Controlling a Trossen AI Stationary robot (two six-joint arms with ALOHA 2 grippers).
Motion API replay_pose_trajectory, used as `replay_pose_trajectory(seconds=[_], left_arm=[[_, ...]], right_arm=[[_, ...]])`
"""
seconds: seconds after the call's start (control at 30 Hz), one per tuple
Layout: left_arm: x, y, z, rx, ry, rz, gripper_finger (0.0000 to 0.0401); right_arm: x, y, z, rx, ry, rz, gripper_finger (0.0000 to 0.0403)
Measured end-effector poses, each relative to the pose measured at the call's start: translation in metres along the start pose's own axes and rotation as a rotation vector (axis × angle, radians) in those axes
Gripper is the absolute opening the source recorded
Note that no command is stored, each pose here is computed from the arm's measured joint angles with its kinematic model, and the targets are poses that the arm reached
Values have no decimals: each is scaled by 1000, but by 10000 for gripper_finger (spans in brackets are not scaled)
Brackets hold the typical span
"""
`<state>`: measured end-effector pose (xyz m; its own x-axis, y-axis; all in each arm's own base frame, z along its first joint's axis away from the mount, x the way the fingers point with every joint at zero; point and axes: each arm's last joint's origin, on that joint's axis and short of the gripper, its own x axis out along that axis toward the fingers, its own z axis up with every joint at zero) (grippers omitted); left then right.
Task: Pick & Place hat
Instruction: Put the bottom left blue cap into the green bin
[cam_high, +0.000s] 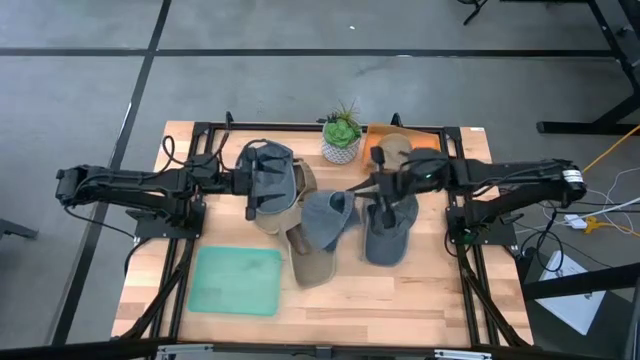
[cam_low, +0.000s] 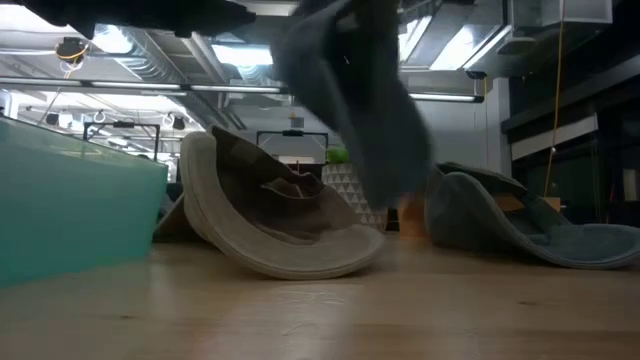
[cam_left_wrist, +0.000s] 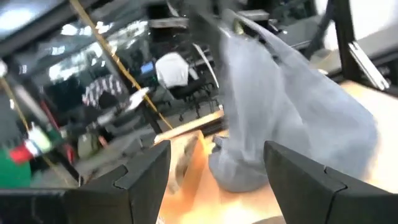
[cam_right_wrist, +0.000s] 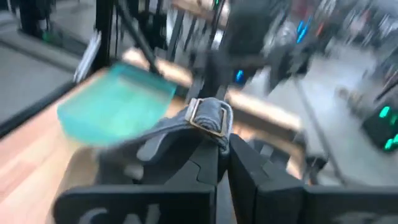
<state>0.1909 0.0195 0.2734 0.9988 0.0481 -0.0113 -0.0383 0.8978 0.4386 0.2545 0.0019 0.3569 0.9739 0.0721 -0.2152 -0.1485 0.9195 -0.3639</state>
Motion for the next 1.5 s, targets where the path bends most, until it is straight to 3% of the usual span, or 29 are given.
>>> replay_pose_trajectory(seconds=[0.13,0.23,0.37,0.6,0.87,1.03,1.23,1.5], left_arm=[[12,-10,-3,111,-6,-52,253],[21,-14,-3,31,-27,-30,253],[26,-14,0,-245,-85,-12,253],[27,-9,-5,-896,-63,-29,253],[28,-4,-12,-1326,1,-115,253],[34,-7,-21,-1445,65,-127,253],[42,-9,-33,-1476,143,-164,253],[47,-12,-42,-1508,201,-190,253]], right_arm=[[-9,-8,7,-54,-98,21,25],[-11,-12,8,-83,-116,20,27],[-9,-15,4,-110,-100,6,21],[4,-18,-6,-104,-52,9,26],[24,-17,-17,-141,-12,27,25],[37,-16,-23,-149,-2,31,24],[40,-16,-25,-165,6,32,27],[38,-19,-23,-196,32,-59,25]])
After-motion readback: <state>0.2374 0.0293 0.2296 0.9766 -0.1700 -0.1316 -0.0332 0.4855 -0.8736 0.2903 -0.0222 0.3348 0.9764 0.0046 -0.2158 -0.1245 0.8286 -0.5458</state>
